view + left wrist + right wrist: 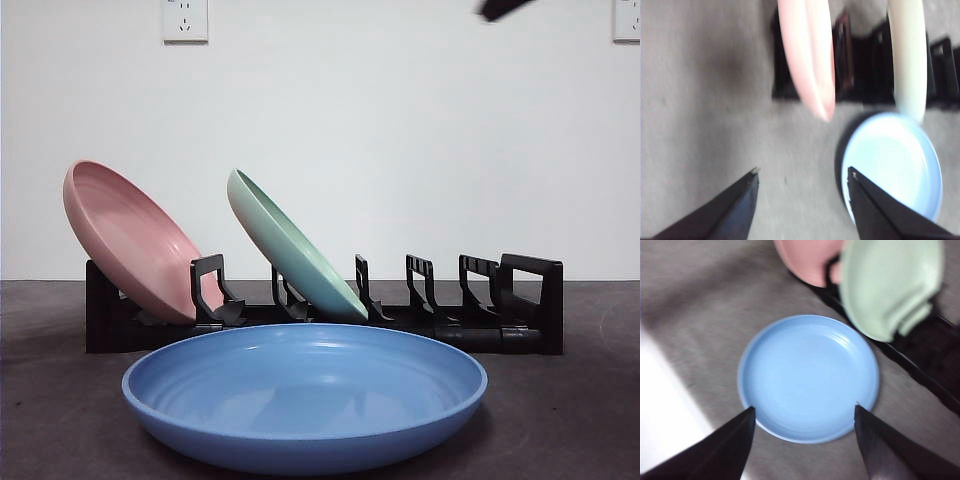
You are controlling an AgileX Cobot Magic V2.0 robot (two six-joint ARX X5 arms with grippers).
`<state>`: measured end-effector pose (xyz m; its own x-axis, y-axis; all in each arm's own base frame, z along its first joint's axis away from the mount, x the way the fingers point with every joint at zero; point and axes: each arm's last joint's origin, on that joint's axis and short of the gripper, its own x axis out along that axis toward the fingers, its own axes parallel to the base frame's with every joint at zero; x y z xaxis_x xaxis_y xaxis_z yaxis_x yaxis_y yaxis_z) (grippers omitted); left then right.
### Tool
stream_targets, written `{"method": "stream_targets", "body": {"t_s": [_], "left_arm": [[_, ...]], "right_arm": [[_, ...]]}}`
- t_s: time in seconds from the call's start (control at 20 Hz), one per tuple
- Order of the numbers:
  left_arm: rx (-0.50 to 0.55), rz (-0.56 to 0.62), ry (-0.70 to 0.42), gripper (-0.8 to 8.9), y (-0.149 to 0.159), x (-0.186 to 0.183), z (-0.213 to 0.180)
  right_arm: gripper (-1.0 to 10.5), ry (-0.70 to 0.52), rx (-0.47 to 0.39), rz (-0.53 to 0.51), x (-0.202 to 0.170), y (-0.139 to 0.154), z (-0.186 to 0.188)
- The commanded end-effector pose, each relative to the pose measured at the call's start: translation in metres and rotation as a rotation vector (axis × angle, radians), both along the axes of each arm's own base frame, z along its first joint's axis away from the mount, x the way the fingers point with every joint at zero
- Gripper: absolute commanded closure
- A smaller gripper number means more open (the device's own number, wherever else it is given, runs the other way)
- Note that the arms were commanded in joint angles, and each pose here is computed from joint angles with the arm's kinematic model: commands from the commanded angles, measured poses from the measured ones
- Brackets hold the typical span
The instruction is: Place the plate
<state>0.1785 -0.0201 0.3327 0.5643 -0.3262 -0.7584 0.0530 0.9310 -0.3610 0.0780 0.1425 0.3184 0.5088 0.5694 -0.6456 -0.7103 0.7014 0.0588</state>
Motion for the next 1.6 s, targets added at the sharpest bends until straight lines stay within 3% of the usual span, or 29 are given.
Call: {"method": "stream_targets", "body": {"t_s": [0.05,0.55,1.05,1.15,1.35,1.6], "left_arm": [[0.024,0.012,-0.016,5.50,-0.004,0.027,0.012],[0.115,0.009,-0.029,5.50,-0.032,0.120,0.016],[0.181,0.024,0.014,5.56,-0.035,0.151,-0.013],[0.190,0.021,0.014,5.88,-0.035,0.151,-0.014],[0.198,0.010,0.022,7.51,-0.035,0.151,-0.015],[0.200,0.008,0.018,7.98,-0.035,0.151,-0.015]], "right_arm": [[6.3,-0.004,-0.003,-0.055,-0.001,-0.004,0.002],[6.3,-0.005,-0.031,-0.081,-0.002,-0.008,0.001],[6.3,-0.020,-0.042,-0.100,-0.001,-0.009,0.001],[6.3,-0.019,-0.042,-0.099,-0.001,-0.009,0.001],[6.3,-0.019,-0.041,-0.100,-0.001,-0.009,0.001],[6.3,-0.012,-0.038,-0.107,-0.001,-0.009,0.001]]}}
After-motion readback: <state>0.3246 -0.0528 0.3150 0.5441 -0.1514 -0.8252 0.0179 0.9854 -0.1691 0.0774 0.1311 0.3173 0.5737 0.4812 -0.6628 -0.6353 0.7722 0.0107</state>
